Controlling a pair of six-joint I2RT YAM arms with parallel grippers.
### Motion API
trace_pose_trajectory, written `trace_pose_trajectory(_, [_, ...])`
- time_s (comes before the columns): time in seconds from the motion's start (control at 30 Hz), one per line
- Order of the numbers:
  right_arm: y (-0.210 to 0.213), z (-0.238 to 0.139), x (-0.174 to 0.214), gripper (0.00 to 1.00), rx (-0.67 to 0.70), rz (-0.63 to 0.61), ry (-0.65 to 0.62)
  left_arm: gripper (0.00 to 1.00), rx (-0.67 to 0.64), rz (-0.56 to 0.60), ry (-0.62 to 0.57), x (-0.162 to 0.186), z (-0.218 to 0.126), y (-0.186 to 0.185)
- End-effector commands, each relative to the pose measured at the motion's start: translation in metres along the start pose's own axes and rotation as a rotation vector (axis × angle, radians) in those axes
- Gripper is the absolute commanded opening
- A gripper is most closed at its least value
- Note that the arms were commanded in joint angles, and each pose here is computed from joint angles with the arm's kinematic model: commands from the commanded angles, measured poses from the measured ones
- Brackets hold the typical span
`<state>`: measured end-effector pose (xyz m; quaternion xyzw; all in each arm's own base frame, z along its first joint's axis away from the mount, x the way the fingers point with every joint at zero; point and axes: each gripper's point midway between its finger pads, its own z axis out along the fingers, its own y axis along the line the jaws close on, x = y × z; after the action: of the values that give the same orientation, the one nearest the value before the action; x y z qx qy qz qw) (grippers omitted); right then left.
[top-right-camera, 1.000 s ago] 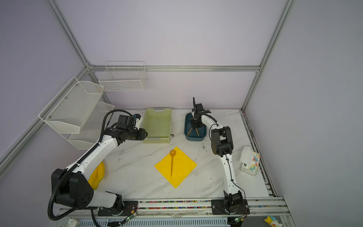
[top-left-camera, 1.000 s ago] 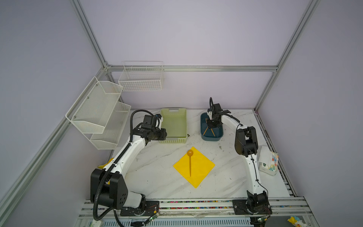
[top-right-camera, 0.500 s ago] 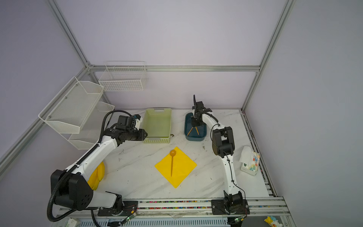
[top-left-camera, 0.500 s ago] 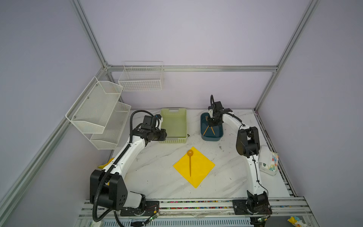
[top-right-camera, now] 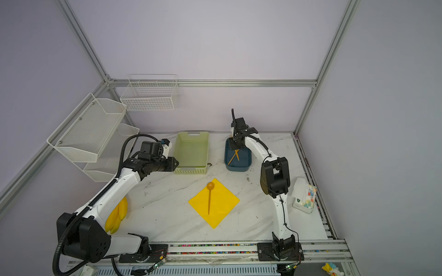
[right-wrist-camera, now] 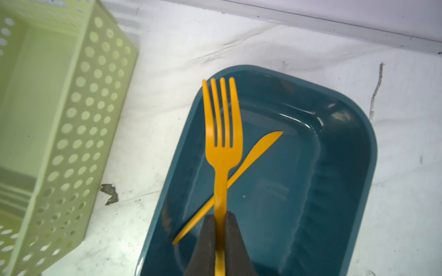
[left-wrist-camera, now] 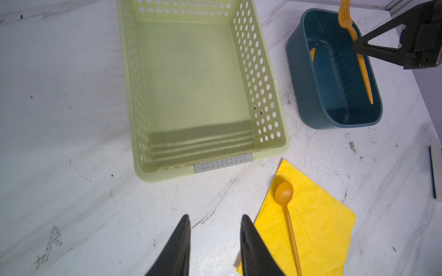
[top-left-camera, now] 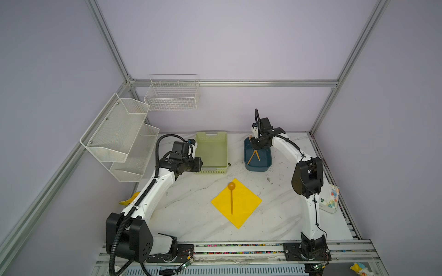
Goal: Place the utensils on the paper napkin and roll it up
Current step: 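Lift the yellow fork out of the tub with the right gripper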
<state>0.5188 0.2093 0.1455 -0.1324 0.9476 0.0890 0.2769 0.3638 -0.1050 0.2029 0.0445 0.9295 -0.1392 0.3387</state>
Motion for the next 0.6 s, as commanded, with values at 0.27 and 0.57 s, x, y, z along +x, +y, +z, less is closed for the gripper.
trace_pose_trajectory(0.27, [0.054, -0.066, 0.025, 0.05, -0.014, 0.116, -0.075, 0.35, 0.001, -0.011, -0.077, -0.005, -0.015, 0.0])
trace_pose_trajectory(0.57, [0.106, -0.099, 0.072, 0.02, -0.125, 0.25, -0.114, 0.34, 0.009, -0.002, -0.099, -0.007, -0.021, -0.003])
